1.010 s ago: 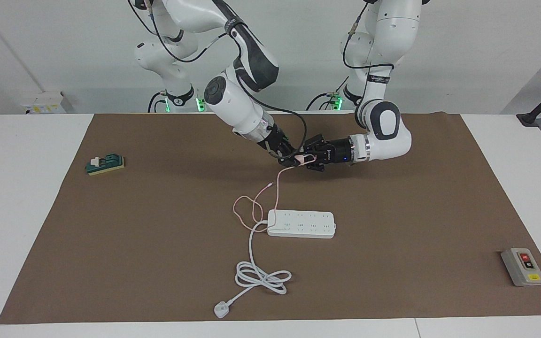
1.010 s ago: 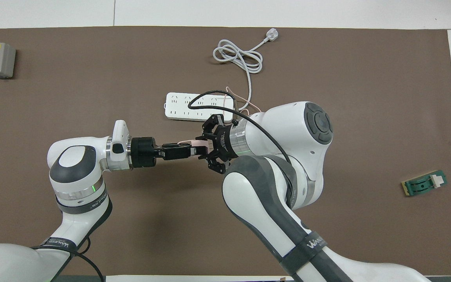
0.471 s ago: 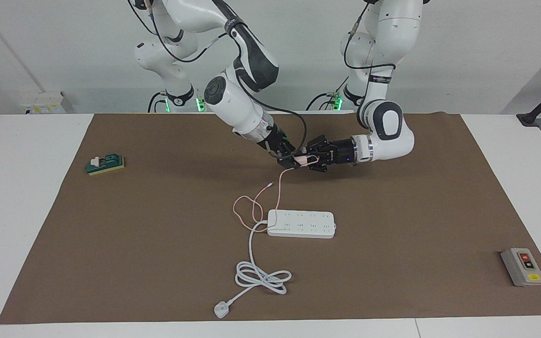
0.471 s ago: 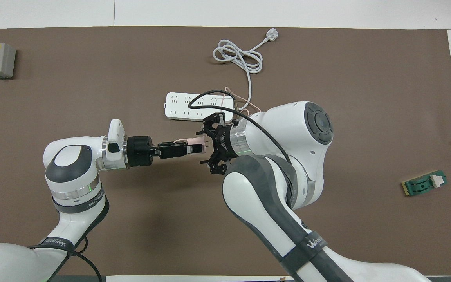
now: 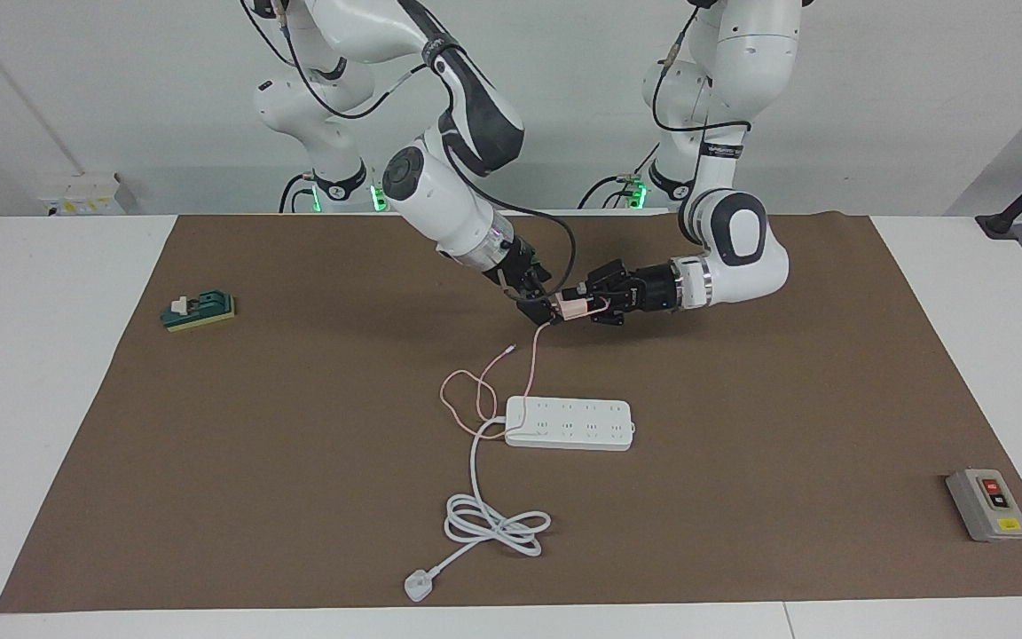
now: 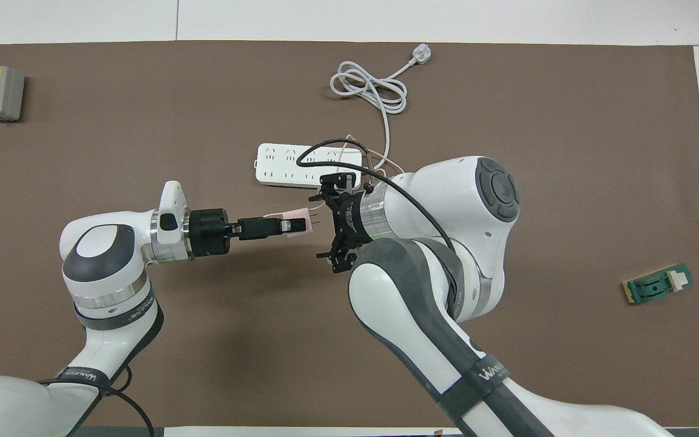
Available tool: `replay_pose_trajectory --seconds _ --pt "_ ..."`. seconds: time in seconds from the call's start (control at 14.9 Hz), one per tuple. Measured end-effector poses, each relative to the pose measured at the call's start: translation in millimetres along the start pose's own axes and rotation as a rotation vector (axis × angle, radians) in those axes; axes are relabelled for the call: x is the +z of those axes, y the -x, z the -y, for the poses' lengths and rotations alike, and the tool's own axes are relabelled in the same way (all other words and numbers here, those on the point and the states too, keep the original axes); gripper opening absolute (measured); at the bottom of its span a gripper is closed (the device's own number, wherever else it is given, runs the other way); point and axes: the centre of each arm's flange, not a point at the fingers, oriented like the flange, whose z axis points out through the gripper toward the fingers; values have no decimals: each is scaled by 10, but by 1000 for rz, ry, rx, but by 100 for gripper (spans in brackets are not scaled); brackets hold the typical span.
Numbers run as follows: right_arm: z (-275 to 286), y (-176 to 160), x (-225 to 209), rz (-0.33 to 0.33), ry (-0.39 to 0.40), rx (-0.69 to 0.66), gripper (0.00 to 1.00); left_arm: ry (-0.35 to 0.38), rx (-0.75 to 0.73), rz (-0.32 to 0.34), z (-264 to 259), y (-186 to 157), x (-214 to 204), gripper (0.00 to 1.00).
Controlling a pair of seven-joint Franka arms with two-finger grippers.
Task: Plug charger into power strip
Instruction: 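Withdraw the right gripper while the left gripper pulls the charger back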
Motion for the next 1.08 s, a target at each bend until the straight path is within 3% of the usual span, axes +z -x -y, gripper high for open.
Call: replay_pose_trajectory --seconds 0.34,0.67,0.94,1.08 --pt "58 -238 -117 -91 44 -170 100 9 -145 -17 -57 -44 -99 32" --pt "119 -696 -605 -213 150 -390 100 8 -180 -33 -62 -84 -217 32" --pt "66 -954 -1184 -324 251 -597 100 -75 -236 -1 -70 -105 -497 32" --pt "50 -1041 -1568 -356 246 -660 100 -143 -297 16 -153 -124 -703 32"
